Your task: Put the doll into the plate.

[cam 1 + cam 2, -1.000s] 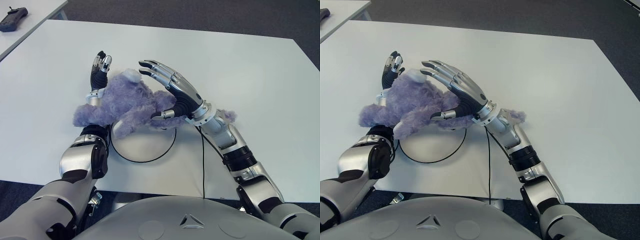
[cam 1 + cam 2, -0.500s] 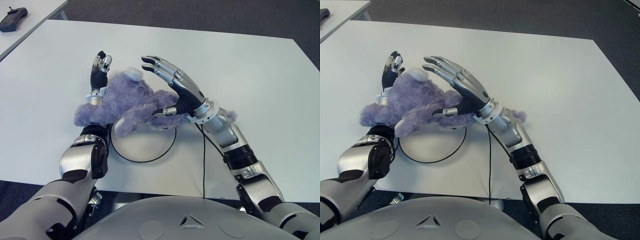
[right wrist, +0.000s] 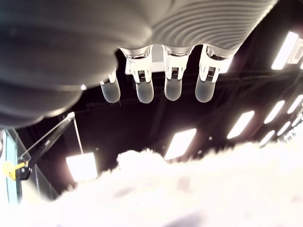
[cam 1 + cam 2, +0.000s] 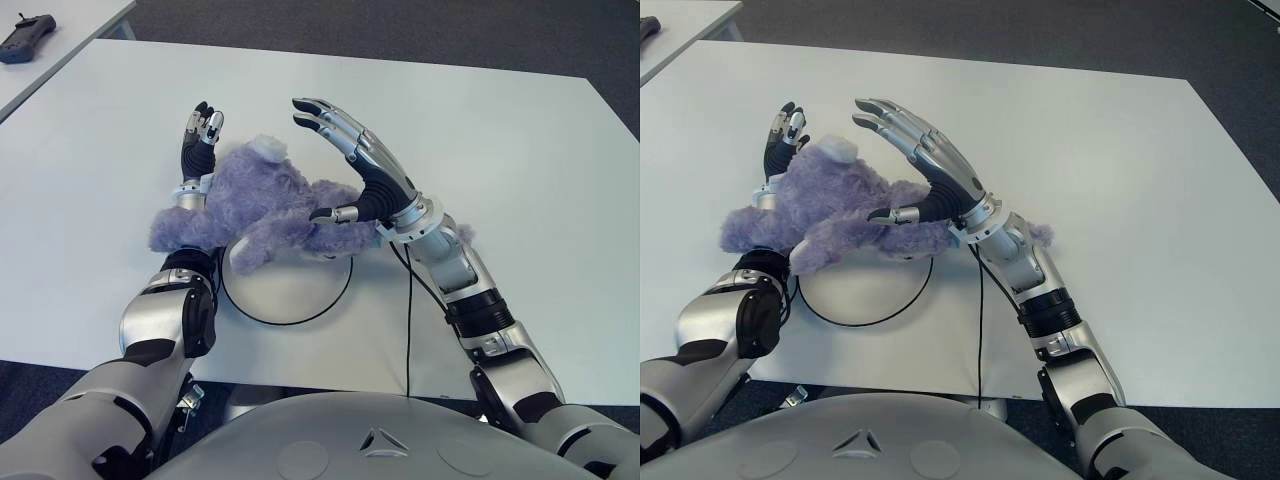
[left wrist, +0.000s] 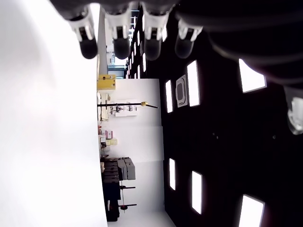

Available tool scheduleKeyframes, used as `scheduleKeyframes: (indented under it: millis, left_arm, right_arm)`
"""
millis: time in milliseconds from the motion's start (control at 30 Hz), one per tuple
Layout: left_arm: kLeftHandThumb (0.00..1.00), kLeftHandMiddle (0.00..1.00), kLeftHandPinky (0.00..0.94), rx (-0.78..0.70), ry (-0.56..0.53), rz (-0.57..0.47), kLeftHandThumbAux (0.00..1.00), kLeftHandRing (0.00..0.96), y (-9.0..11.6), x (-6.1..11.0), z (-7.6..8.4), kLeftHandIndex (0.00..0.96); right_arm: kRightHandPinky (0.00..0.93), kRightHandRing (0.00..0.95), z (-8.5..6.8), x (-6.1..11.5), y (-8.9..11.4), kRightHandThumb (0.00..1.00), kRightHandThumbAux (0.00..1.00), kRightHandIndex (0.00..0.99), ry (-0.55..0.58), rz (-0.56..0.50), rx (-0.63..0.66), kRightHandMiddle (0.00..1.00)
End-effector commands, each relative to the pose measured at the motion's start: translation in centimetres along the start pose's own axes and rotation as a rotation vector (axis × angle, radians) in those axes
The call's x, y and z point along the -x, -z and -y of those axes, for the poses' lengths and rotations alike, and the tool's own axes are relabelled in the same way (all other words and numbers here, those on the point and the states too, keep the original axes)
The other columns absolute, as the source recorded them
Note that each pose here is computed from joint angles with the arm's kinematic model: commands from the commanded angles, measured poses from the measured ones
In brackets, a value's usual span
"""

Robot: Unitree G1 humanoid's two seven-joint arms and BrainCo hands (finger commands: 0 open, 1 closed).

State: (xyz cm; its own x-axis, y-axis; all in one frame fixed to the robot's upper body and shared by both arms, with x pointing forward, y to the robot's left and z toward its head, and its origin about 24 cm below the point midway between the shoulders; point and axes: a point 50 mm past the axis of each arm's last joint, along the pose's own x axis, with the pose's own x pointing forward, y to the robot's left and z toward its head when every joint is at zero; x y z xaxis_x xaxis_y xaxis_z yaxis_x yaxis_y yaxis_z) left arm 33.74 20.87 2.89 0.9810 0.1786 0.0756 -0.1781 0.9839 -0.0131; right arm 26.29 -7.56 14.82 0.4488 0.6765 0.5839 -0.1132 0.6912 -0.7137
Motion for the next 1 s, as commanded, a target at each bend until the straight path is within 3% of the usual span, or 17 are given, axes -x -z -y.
scheduleKeyframes:
  millis: [33,300,467,600,1000]
  left_arm:
    - [0.0,0.099,0.0,0.074,-0.02,-0.465,0.355,0.045,10.7,10.5,1.7,0.068]
    - [0.0,0.093,0.0,0.069,-0.016,-0.482,0.363,0.028,10.8,10.3,1.6,0.065]
    - [0.0,0.075,0.0,0.089,-0.015,-0.506,0.355,0.012,10.9,10.2,1.5,0.056]
    - [0.0,0.067,0.0,0.103,-0.019,-0.539,0.35,0.011,11.3,10.5,1.4,0.047]
    - [0.0,0.072,0.0,0.073,-0.019,-0.507,0.345,0.026,11.0,10.5,1.2,0.049]
  right_arm:
    - [0.0,0.0,0.6,-0.5,0.1,0.136,0.312,0.0,0.046,0.003,-0.069,0.0]
    - [0.0,0.0,1.0,-1.0,0.5,0.115,0.343,0.0,0.058,-0.013,-0.14,0.0]
    - [0.0,0.0,2.7,-2.7,1.9,0.093,0.367,0.0,0.066,-0.032,-0.157,0.0]
    - [0.0,0.0,2.5,-2.6,1.8,0.09,0.37,0.0,0.066,-0.024,-0.164,0.0]
    - [0.0,0.0,2.4,-2.7,1.9,0.078,0.33,0.0,0.034,-0.054,-0.197,0.0]
